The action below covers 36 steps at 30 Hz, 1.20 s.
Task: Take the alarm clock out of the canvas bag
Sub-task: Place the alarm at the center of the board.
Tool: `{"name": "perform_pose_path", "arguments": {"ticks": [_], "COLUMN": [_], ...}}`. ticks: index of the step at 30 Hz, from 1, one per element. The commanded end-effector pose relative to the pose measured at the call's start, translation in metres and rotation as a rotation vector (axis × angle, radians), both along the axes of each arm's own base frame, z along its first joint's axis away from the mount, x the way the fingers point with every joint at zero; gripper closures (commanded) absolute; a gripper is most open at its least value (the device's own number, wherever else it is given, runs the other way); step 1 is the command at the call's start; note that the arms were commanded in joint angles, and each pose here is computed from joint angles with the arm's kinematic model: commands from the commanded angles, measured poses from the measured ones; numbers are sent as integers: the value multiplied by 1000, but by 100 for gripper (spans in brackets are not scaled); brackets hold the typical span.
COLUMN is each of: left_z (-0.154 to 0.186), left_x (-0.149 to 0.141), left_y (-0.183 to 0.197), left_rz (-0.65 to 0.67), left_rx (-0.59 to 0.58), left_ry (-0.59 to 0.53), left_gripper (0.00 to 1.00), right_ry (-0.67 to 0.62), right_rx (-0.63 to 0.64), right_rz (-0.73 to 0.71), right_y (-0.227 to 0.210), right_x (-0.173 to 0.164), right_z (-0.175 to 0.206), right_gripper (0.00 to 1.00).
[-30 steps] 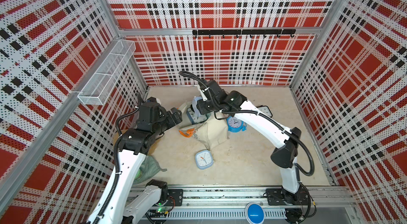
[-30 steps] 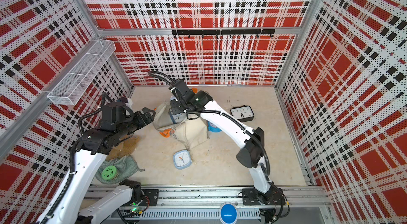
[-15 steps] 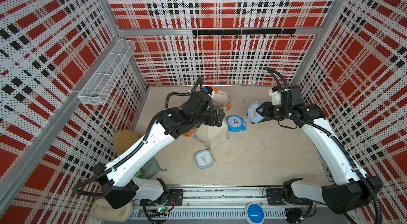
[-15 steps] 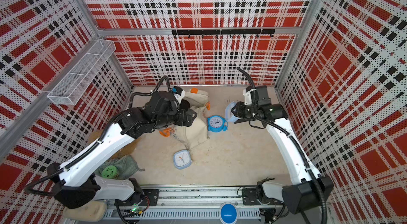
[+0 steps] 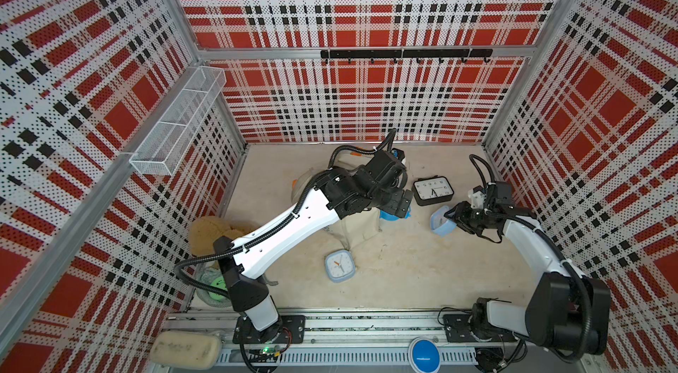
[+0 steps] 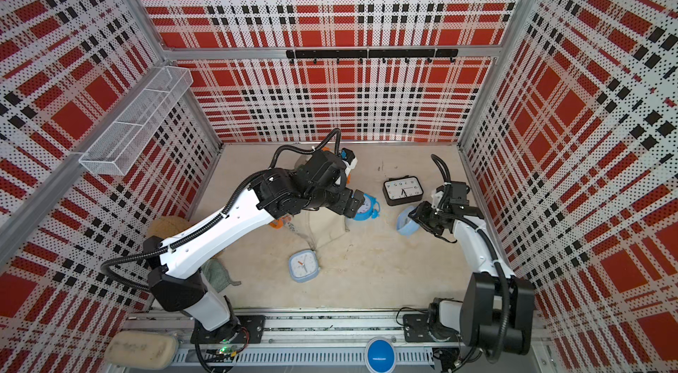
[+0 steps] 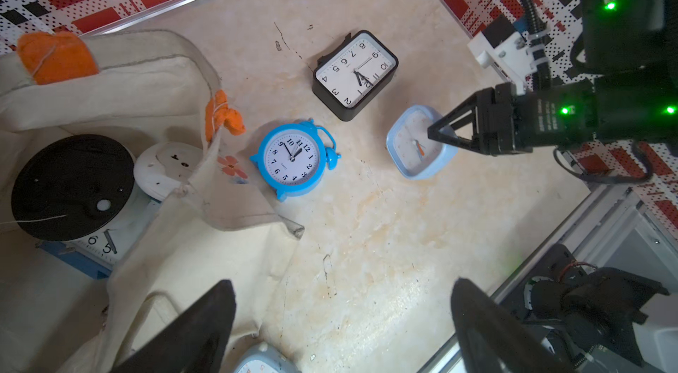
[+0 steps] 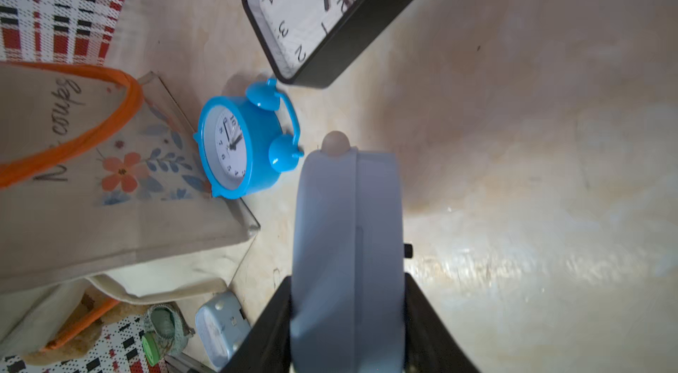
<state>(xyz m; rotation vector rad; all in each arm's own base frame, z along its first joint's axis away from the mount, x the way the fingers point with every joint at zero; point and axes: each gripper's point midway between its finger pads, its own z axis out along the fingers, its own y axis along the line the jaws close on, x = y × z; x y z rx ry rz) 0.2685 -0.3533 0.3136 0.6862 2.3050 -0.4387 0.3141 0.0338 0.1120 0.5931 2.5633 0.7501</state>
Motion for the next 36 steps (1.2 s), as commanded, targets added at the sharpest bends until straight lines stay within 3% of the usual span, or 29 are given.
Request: {"name": "perform_pose_path", "arguments": {"ticks": [1, 8, 11, 23, 26, 30, 36], "left_z": [5, -1, 1, 2, 0, -4, -10], "left_x": [-2, 0, 1, 0, 2, 7, 20], "left_y": [4, 4, 2, 26, 42, 81, 163], "left_rz": [3, 14, 6, 88, 168, 310, 528], "left_rx": [16, 27, 24, 17, -15, -97, -273], "left_ry": [-5, 2, -1, 6, 39, 99, 164], "left_gripper": [5, 5, 5, 4, 4, 4, 3], "right_ry": [-142, -95, -79, 110, 117, -19, -186], "right_rx": [34, 74, 55, -149, -201, -316, -390], "right_rz": [1, -96, -116, -199, -223, -138, 83], "right_y": [-13, -30, -36, -71, -79, -56, 54], "right_x": [38, 57, 61, 42, 39, 46, 33], "right_z": [13, -12, -20, -48, -28, 45, 141], "right_gripper": [55, 52, 44, 26, 26, 24, 11]}}
